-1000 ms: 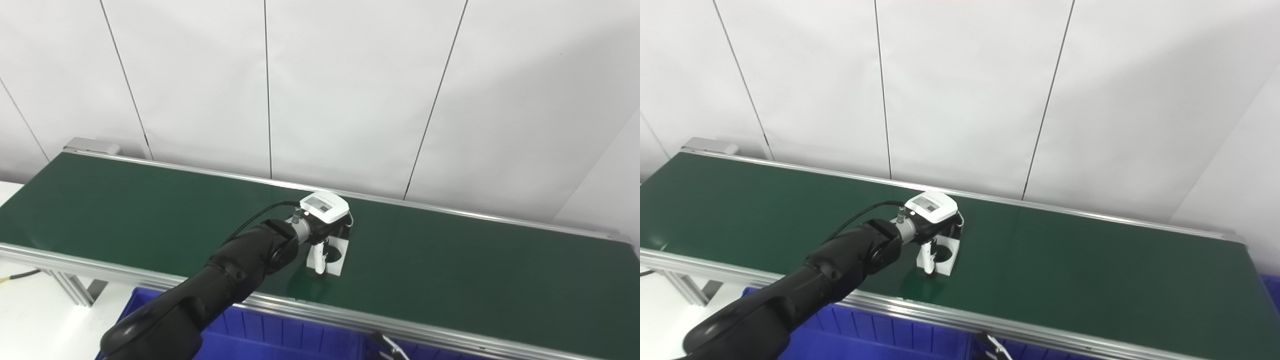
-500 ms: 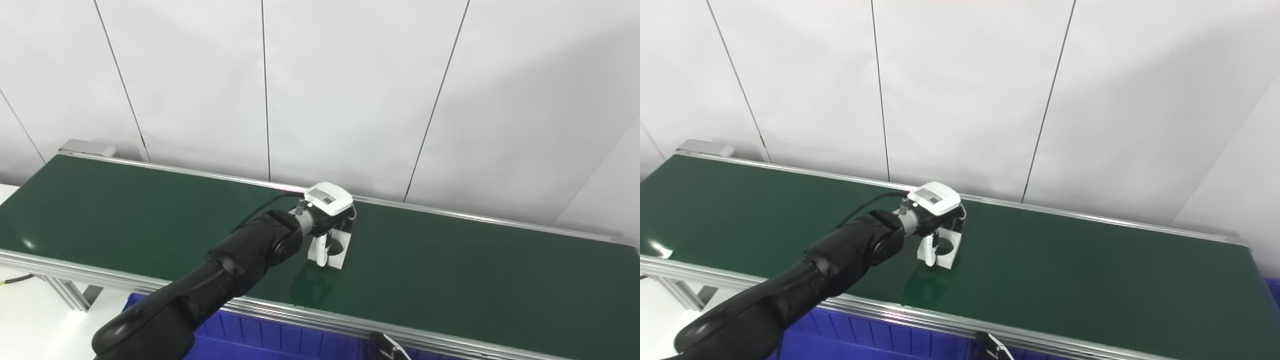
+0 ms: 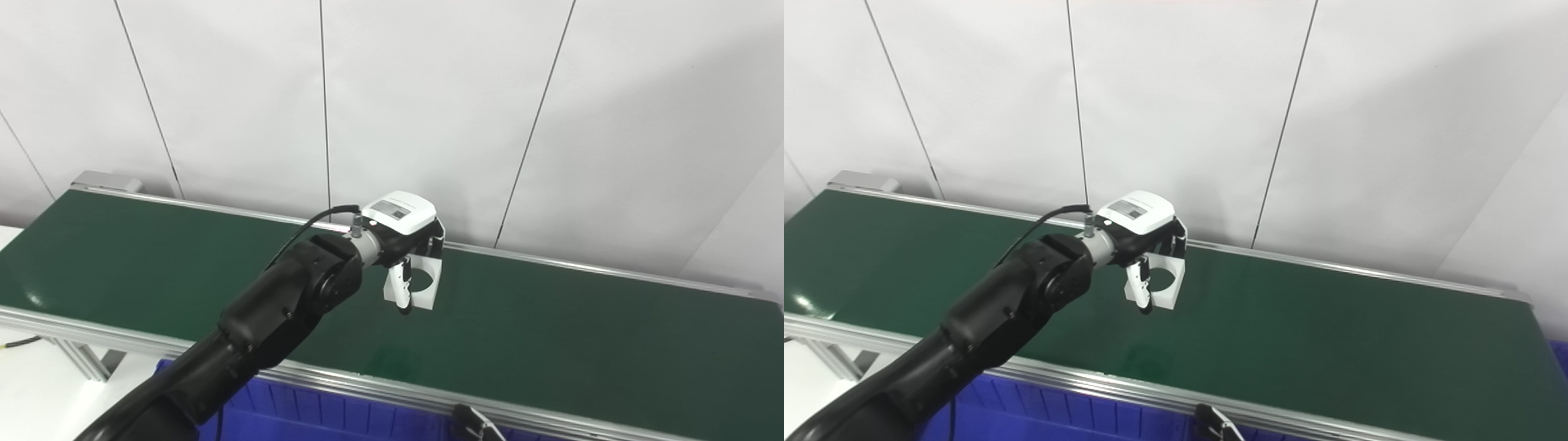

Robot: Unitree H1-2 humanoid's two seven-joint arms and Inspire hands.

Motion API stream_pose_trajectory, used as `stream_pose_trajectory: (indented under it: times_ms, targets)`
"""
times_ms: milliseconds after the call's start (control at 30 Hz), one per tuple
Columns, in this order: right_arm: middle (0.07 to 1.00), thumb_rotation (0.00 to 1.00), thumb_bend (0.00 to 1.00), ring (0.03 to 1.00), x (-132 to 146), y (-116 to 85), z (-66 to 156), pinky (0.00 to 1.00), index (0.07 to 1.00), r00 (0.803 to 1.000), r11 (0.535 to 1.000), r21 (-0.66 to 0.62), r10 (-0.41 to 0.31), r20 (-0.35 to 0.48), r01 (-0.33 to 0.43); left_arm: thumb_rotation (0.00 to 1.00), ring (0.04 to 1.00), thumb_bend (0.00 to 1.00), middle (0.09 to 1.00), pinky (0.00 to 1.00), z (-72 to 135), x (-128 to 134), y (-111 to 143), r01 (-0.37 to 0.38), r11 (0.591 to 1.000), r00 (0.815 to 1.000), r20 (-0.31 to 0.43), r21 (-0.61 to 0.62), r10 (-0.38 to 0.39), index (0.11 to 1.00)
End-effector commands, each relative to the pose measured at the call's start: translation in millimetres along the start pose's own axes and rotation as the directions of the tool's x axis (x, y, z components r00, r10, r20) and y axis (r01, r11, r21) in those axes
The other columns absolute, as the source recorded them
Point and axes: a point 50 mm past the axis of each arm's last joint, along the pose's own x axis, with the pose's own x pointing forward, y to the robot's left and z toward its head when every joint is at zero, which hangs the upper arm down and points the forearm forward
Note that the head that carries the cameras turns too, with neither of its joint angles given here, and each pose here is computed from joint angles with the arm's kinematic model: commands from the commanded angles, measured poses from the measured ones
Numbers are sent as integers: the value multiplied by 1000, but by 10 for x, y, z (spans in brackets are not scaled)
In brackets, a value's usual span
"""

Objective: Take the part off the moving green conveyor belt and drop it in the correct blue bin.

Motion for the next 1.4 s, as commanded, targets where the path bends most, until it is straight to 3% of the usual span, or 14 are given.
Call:
stream_pose_trajectory:
  times_ms: [0,67,300,433,567,700,767,867,1067,1133,1367]
  targets:
    - [903,402,932,798,76,-32,121,728,846,997,1000,15,2,73,-3,0,358,495,446,213,-7,-132,201,-56,998,998,1,-7,56,533]
    - [903,400,933,799,81,-51,136,730,850,997,1000,21,3,79,-5,0,398,502,494,219,3,-273,200,-57,998,998,-2,-22,57,494]
    - [906,407,933,797,80,-135,209,728,851,994,999,36,-5,105,1,0,402,504,499,187,19,-689,44,-75,991,997,-23,-110,73,489]
    - [908,393,924,800,67,-194,283,733,848,991,999,44,-12,133,6,0,396,503,505,233,36,-932,-110,-92,984,995,-48,-154,85,489]
    - [911,384,924,801,56,-230,349,734,848,987,999,54,-15,157,7,0,363,494,475,302,32,-1108,-239,-86,977,994,-80,-194,71,551]
    - [915,361,919,803,59,-251,408,738,848,984,998,56,-17,179,7,0,358,493,463,308,30,-1228,-335,-88,972,992,-104,-217,67,558]
    - [918,358,913,804,71,-261,430,741,852,982,998,56,-15,188,5,0,392,501,493,228,30,-1295,-413,-88,969,990,-124,-229,61,504]
    - [916,356,917,805,75,-265,460,746,851,980,998,69,-16,199,3,0,393,502,504,211,34,-1367,-495,-90,968,990,-127,-232,61,490]
    - [911,351,908,796,75,-256,502,736,846,977,997,73,-22,213,6,0,399,503,503,220,52,-1490,-698,-69,970,990,-134,-235,38,489]
    - [911,342,910,800,76,-253,513,740,843,976,997,74,-22,217,6,0,363,495,473,257,74,-1528,-782,-48,971,990,-140,-236,15,541]
    - [915,338,901,804,85,-253,529,742,844,975,998,68,-22,223,7,0,362,494,477,292,109,-1621,-1067,-6,974,987,-156,-226,-31,556]
